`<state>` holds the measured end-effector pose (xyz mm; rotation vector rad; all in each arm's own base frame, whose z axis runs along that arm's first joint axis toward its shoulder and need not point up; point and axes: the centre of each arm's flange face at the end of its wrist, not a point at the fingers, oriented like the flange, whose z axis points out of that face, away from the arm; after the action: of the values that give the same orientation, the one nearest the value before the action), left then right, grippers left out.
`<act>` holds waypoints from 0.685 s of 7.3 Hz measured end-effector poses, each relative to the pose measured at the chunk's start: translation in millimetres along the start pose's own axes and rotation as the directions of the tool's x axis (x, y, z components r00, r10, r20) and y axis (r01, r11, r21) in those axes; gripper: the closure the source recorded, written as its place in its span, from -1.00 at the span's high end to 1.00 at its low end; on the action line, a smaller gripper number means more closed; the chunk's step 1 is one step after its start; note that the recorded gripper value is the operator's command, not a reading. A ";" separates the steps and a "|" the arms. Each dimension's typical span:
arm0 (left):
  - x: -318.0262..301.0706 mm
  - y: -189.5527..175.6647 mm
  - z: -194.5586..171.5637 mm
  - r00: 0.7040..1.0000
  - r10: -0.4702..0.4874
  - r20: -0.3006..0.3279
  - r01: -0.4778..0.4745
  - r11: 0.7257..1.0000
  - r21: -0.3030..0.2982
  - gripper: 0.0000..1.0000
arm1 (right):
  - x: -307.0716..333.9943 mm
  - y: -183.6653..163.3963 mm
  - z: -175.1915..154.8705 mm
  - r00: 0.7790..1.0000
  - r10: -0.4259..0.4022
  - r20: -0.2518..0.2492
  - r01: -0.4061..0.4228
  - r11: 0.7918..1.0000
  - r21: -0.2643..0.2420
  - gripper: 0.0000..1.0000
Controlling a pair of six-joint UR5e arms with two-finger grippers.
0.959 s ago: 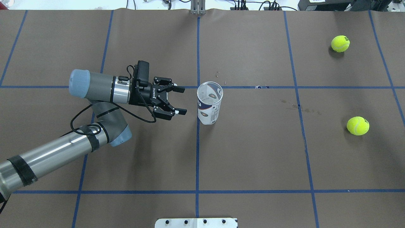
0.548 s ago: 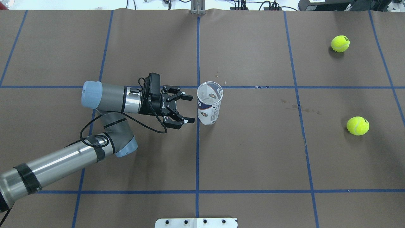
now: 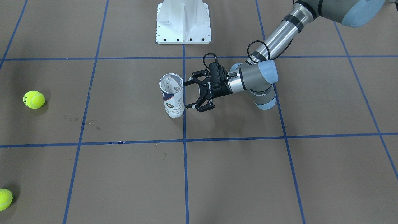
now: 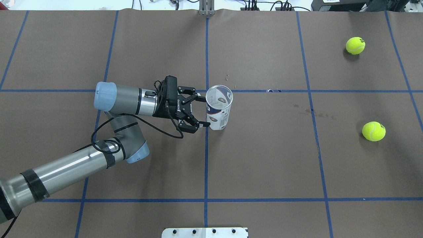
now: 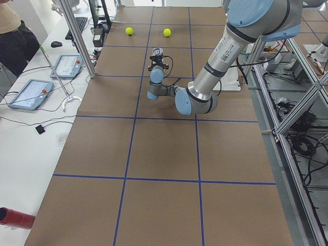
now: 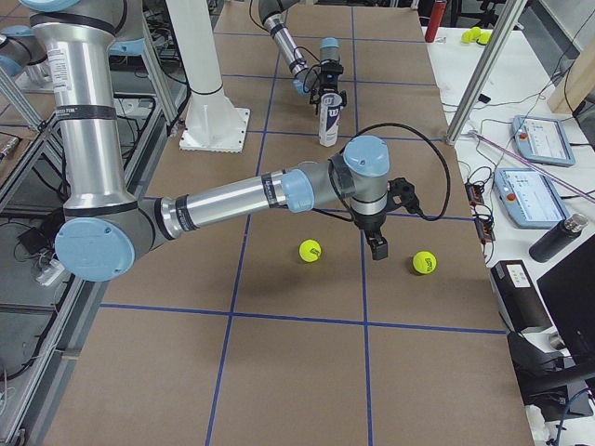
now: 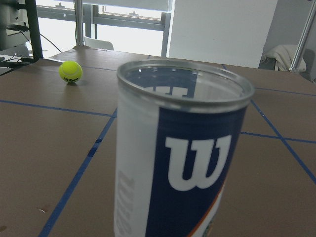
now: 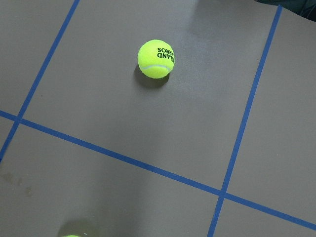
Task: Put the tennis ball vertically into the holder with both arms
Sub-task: 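Move the left gripper to the can's side and grip it, then hold the can with the left gripper while the right gripper grasps a yellow ball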
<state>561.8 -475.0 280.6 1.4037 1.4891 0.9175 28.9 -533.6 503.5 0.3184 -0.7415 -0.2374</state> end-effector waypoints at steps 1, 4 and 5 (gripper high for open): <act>2.7 -1.3 6.8 1.000 -0.003 0.013 0.003 1.000 0.002 0.92 | 0.4 0.4 0.4 1.000 0.001 0.000 -0.001 1.000 -0.001 0.99; 8.1 -3.2 20.1 0.999 -0.013 0.041 0.013 1.000 0.003 0.92 | 2.6 2.1 3.0 1.000 0.006 0.001 -0.006 1.000 -0.007 0.99; 9.5 -2.6 22.6 0.999 -0.016 0.046 0.016 1.000 0.003 0.92 | 5.4 4.2 6.1 1.000 0.013 0.001 -0.013 1.000 -0.013 0.99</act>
<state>582.1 -466.9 269.2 1.4036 1.4655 0.8684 28.9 -532.7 512.6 0.3008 -0.7426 -0.2304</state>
